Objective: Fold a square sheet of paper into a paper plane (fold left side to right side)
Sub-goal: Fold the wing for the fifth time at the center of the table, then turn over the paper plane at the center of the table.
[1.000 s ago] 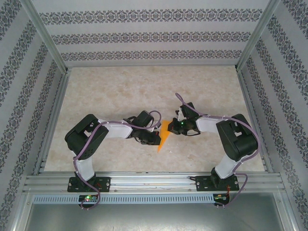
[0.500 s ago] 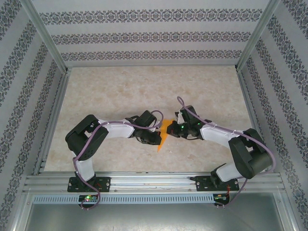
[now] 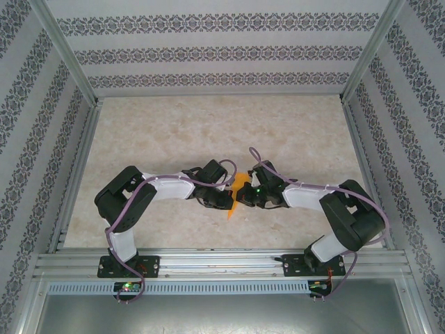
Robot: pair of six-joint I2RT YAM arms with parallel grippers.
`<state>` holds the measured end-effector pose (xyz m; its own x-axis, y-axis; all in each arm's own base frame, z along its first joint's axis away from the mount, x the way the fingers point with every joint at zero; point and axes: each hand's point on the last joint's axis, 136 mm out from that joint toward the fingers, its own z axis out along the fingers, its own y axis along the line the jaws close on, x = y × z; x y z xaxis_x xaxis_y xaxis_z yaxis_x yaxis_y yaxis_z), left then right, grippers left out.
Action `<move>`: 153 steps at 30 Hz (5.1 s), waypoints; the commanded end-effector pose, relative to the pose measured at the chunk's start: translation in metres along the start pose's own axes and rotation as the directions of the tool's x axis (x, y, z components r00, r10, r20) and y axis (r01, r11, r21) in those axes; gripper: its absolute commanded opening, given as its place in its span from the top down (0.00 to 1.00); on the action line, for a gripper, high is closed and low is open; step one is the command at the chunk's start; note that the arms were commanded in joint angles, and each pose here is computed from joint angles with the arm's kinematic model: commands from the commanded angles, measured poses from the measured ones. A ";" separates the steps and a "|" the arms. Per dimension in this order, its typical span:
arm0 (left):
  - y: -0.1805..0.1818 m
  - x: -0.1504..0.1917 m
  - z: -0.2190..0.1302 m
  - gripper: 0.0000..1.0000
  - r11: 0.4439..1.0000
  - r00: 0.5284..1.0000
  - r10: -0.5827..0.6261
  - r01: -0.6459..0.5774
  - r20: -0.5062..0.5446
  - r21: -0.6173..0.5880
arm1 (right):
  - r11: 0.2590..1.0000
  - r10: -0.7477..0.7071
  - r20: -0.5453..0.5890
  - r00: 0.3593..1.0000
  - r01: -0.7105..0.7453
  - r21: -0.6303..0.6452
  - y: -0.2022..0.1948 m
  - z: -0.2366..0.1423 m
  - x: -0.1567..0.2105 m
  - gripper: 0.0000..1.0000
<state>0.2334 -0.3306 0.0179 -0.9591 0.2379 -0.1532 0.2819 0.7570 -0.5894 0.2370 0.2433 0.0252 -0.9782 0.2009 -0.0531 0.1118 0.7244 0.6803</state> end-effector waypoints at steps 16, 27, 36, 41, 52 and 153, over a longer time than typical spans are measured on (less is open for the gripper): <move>0.039 0.026 0.012 1.00 0.986 0.996 -0.054 0.041 -0.077 -0.164 | 0.995 0.063 -0.046 0.997 -0.059 0.075 -0.031 0.017 0.019 1.00; 0.047 0.033 0.012 1.00 0.981 0.994 -0.062 0.044 -0.088 -0.190 | 0.997 0.011 0.025 1.000 -0.012 0.076 -0.032 0.007 -0.011 1.00; 0.020 0.016 0.003 0.97 0.995 0.999 -0.020 0.017 -0.026 -0.095 | 0.999 -0.032 0.143 0.989 0.036 -0.030 0.000 -0.024 -0.058 1.00; -0.007 -0.010 -0.016 0.88 1.000 0.997 0.026 -0.024 0.073 -0.018 | 0.999 -0.037 0.201 0.979 0.040 -0.012 -0.008 -0.047 -0.064 0.94; 0.000 -0.067 -0.097 0.63 0.986 0.929 0.104 -0.050 0.355 -0.157 | 0.997 -0.052 0.306 0.951 0.035 0.062 -0.029 -0.098 -0.050 0.47; 0.086 -0.001 -0.248 0.00 0.876 0.588 0.312 0.127 0.746 -0.466 | 0.455 -0.138 0.220 0.966 -0.136 0.880 0.000 -0.004 -0.042 0.78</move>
<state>0.2652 -0.1194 0.1661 -0.4925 -0.0963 -0.8650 0.1400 0.9722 -0.1879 0.2799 0.2413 0.0338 -0.9243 0.2239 -0.3091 0.3184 0.8989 -0.3009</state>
